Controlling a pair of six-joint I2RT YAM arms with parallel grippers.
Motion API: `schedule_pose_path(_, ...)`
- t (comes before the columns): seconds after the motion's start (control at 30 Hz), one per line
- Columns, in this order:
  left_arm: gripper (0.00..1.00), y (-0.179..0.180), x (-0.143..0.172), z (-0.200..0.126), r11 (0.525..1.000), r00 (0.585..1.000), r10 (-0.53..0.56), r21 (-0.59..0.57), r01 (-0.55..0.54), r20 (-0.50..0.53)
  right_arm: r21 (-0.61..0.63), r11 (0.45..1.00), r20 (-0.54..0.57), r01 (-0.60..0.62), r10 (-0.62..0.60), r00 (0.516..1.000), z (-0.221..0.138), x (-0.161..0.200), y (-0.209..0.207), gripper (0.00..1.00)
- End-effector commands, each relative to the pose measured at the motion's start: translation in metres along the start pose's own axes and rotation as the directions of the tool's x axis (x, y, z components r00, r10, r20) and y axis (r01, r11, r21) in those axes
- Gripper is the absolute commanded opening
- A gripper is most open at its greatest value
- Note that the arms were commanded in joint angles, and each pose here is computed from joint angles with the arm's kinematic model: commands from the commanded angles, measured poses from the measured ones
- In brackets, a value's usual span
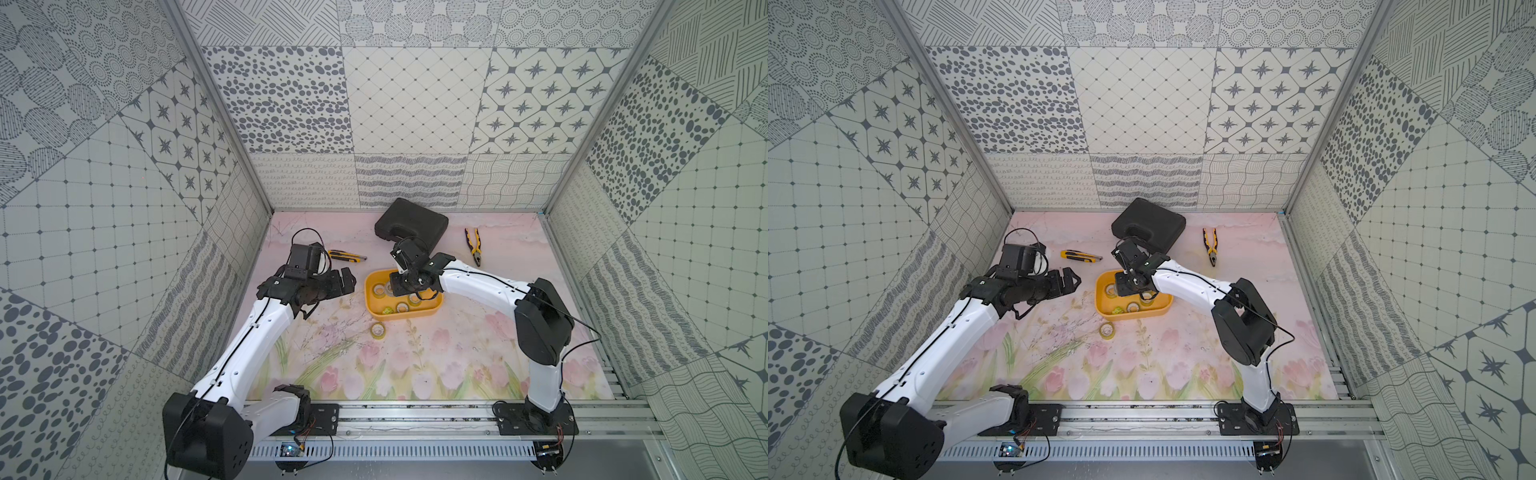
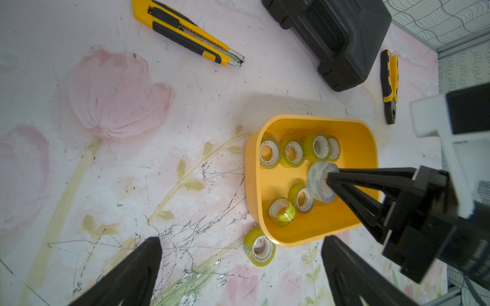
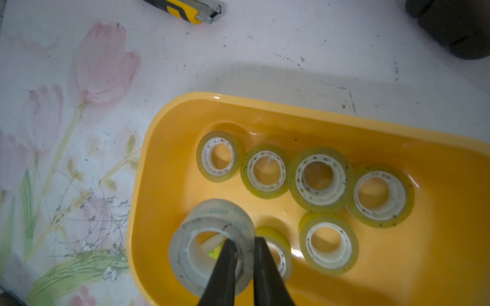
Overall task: Put the transparent tape into the storage box
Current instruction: Place the tape in the storage box.
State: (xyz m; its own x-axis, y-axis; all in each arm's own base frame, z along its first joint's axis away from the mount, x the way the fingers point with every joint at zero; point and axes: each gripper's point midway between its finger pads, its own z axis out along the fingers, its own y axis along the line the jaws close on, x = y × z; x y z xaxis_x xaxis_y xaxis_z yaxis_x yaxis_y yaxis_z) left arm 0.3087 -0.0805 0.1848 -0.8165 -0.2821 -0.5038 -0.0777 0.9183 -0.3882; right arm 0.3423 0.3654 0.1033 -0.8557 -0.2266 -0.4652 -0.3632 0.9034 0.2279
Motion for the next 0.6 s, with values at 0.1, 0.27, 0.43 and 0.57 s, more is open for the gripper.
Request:
schedule_pose_path(0.1,0.99,-0.004,0.002,-0.002,1.000,1.000,-0.001,0.022,0.002,-0.010,-0.007,1.000,0.029,0.012,-0.012,1.000,0.019,-0.027,0.005,0.07)
schedule_pose_path(0.27,0.99,-0.003,0.002,-0.003,1.000,1.000,-0.002,0.022,0.002,-0.006,0.055,0.998,0.022,0.027,-0.028,0.999,0.036,-0.032,-0.006,0.08)
schedule_pose_path(0.43,0.99,-0.004,0.002,-0.003,1.000,1.000,0.000,0.025,0.000,-0.008,0.049,0.999,0.005,0.019,-0.019,1.000,0.047,-0.033,-0.008,0.15)
schedule_pose_path(0.57,0.99,-0.004,0.002,-0.002,1.000,1.000,-0.001,0.023,0.001,-0.009,0.037,0.999,0.003,0.016,-0.016,1.000,0.045,-0.034,-0.006,0.33)
